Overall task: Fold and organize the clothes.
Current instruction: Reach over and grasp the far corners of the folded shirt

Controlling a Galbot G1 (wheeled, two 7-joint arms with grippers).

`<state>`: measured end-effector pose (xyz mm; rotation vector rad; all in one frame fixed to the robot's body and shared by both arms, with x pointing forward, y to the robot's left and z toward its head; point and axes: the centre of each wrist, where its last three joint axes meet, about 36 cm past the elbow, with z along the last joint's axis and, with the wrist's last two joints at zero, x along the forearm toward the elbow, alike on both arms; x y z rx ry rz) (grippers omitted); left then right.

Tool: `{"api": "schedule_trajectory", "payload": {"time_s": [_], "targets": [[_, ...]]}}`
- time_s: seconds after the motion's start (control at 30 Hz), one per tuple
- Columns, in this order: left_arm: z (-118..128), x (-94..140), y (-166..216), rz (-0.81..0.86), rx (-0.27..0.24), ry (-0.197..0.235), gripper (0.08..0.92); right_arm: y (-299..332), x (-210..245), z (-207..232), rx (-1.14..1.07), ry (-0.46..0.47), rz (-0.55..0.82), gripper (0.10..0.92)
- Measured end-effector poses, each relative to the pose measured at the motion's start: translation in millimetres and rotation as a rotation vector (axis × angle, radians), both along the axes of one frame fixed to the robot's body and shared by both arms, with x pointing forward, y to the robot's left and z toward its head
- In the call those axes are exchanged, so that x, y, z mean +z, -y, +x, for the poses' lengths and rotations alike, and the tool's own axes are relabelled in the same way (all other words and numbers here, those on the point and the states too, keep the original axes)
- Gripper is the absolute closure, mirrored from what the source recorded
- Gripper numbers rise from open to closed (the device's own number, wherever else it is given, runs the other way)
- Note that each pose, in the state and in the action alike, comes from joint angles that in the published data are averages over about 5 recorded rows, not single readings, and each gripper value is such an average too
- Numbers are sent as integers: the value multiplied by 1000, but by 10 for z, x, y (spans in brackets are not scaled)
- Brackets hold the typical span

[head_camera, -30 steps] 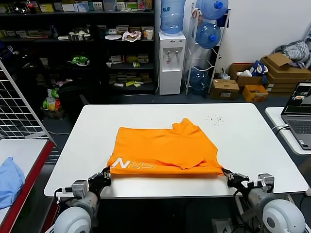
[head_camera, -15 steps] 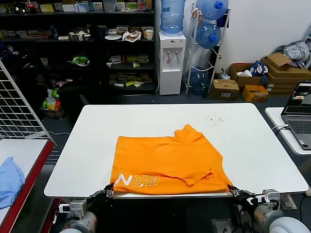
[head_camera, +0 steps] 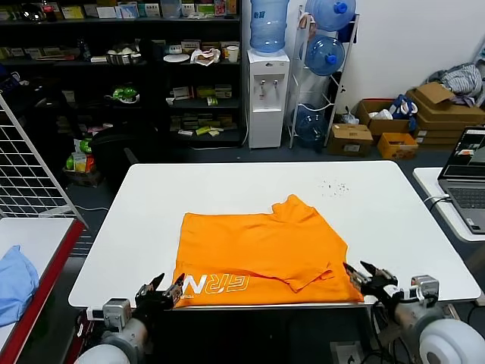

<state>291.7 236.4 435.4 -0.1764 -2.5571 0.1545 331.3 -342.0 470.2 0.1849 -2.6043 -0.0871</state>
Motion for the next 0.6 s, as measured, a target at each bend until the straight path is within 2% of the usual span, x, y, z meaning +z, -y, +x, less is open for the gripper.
{"api": "schedule_trajectory", "payload": {"time_s": [0.13,0.3,0.37,0.6], "targets": [[303,-16,-69,-7,6,42,258,-31,32,444,-16,65,14,237],[828,-88,-163,-21,12,83,127,-119,3,1102,-34,98,36,120],[1047,-131,-194,-28,9,86,93,-175,-29,1360,-36,94,42,107],[1738,-263,-243,-42,-7,62,78,-434,-172,2116,-29,27,48,101]]}}
